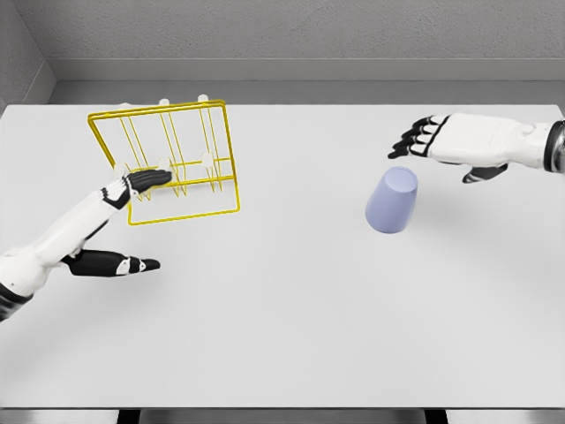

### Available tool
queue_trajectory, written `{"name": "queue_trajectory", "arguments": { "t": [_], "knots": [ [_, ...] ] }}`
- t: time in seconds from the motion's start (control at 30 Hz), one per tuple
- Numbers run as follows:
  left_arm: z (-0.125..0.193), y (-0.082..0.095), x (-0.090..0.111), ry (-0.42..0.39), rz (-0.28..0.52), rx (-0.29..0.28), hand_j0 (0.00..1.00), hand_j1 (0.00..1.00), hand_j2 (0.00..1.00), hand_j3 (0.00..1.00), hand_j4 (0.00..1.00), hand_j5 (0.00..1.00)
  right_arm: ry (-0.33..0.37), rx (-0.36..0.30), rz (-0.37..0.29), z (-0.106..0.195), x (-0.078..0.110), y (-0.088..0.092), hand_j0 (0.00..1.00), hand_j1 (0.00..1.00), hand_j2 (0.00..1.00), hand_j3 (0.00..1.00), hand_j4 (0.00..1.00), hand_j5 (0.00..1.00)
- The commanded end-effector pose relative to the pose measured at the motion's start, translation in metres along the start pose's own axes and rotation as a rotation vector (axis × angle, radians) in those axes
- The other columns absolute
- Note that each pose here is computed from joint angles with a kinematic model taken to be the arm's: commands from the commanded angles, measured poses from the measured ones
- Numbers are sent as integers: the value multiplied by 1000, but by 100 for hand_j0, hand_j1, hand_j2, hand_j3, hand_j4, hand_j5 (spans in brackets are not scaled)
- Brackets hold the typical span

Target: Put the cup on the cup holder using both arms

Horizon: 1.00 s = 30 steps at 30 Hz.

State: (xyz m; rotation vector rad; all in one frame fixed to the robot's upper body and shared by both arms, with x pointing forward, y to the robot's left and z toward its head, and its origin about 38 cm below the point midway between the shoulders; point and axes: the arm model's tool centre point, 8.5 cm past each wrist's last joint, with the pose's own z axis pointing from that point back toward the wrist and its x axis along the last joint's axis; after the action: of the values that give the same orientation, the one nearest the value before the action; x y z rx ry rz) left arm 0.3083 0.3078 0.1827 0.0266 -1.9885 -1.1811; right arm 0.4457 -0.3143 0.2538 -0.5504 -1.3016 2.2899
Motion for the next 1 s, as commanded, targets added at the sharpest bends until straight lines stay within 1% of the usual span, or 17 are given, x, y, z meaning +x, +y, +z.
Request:
{"name": "queue_trajectory", "arguments": {
  "t": [0.0,0.1,0.23,0.3,0.37,0.4,0.43,0.53,0.6,0.77,0.83,0.87,0.97],
  "knots": [
    [1,-2,0,0,83,31,100,100,100,100,100,100,-10,19,6,-9,3,1,100,100,100,100,100,100],
    [4,-8,-2,11,154,23,100,100,100,100,100,100,-16,24,25,-15,6,0,100,100,100,100,100,100],
    [4,-15,-3,18,247,39,100,100,100,100,100,100,-36,24,52,-28,14,-4,100,100,100,100,100,100],
    [8,-21,-4,32,286,27,100,100,100,100,100,100,-40,27,60,-33,15,-4,100,100,100,100,100,100],
    [9,-20,-5,39,322,38,100,100,100,100,100,100,-51,44,63,-40,19,1,100,100,100,100,100,100],
    [9,-21,-5,41,335,42,100,100,100,100,100,100,-46,50,52,-46,16,4,100,100,100,100,100,100],
    [10,-21,-5,43,344,43,100,100,100,100,100,100,-37,60,48,-49,13,8,100,100,100,100,100,100],
    [10,-23,-5,46,347,38,100,100,100,100,100,100,-50,82,48,-54,17,15,100,100,100,100,100,100],
    [10,-24,-5,46,350,34,100,100,100,100,100,100,-56,80,49,-57,19,14,100,100,100,100,100,100],
    [12,-36,-5,54,374,9,100,100,100,100,100,100,-64,85,46,-59,22,17,100,100,100,100,100,100],
    [16,-41,-6,68,376,-25,100,100,100,100,100,100,-65,85,46,-59,22,17,99,99,99,99,99,99],
    [16,-41,-6,69,373,-28,100,100,100,100,100,100,-65,85,46,-59,22,17,99,99,99,99,99,99],
    [19,-43,-7,77,372,-41,100,100,100,100,100,100,-68,92,45,-59,23,19,92,92,92,92,92,92]
  ]
}}
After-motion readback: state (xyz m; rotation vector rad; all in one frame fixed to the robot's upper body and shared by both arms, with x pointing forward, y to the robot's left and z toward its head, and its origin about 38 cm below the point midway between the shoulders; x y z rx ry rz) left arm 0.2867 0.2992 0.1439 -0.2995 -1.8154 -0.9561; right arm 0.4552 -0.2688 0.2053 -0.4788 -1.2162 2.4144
